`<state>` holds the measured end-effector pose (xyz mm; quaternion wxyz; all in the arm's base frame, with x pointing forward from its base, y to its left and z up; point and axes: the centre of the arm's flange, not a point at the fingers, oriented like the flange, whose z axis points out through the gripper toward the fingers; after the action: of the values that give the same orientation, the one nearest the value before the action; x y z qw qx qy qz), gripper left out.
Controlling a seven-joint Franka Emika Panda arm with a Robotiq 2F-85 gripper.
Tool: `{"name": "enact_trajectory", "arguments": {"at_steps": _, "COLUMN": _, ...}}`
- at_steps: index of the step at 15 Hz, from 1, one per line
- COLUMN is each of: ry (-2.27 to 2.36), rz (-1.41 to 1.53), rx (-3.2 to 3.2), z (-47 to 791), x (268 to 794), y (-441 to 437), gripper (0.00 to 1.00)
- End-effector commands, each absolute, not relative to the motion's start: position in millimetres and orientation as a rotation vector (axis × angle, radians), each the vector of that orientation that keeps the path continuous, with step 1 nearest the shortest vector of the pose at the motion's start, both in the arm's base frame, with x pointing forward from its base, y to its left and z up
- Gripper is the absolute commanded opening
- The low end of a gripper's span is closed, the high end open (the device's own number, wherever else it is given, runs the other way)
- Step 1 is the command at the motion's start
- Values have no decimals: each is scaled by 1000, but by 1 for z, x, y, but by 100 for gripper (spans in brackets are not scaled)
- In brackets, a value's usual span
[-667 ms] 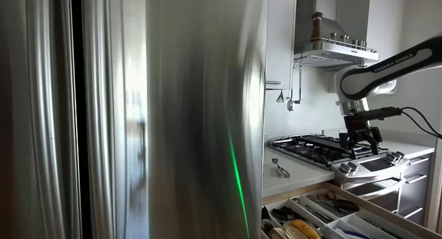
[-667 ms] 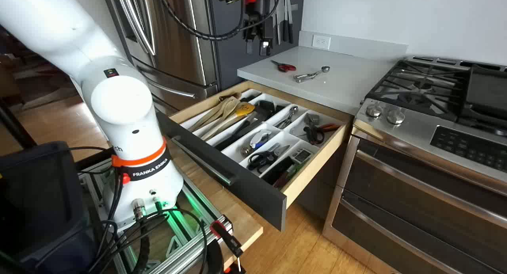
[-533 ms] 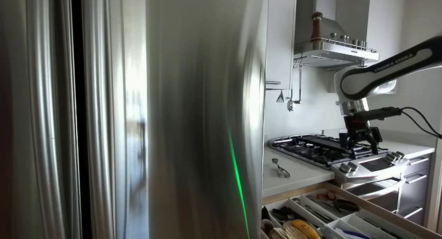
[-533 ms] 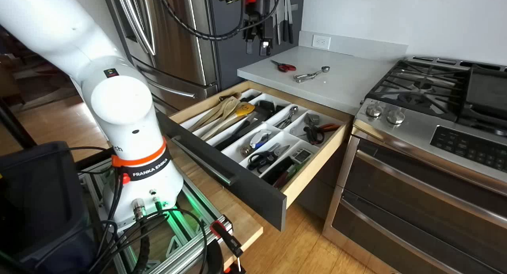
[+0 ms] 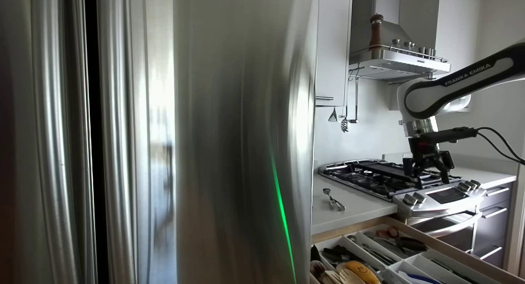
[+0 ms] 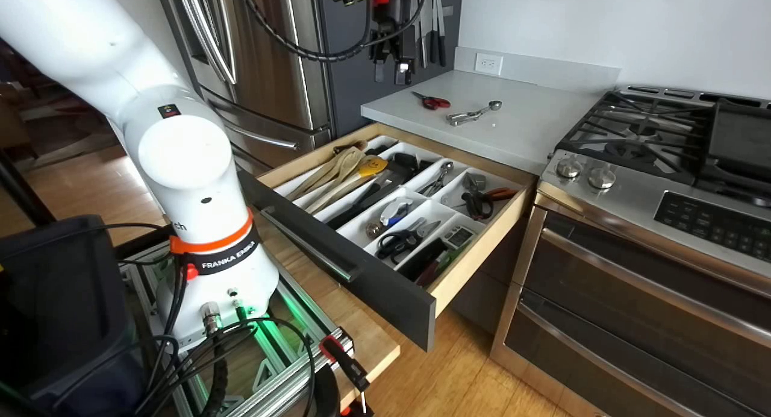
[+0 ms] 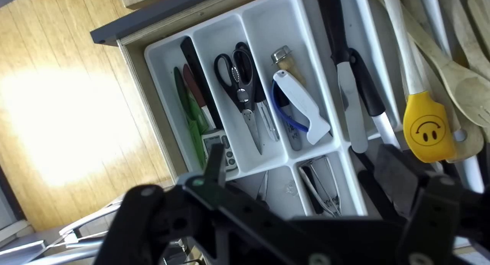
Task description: Put the pair of scissors in the drawer then put an ice cream scoop on the countertop
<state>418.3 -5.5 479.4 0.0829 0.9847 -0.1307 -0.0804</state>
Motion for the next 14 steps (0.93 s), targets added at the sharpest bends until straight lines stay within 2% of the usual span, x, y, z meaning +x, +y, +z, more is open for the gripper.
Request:
{"name": "enact_trajectory", "arguments": {"at_steps": 1, "ry": -390, "rz": -240, "rx": 2940, "z": 479, "x": 418, "y": -5, "gripper": 100}}
{"name": "enact_trajectory", "arguments": {"at_steps": 9, "ry": -390, "rz": -240, "rx": 2940, "z": 479, "x": 418, "y": -5, "gripper": 100}}
{"name": "enact_trajectory", "arguments": {"at_steps": 14, "ry": 90, "rz": -190, "rx": 3004, "z": 478, "x": 447, "y": 37, "gripper": 100}}
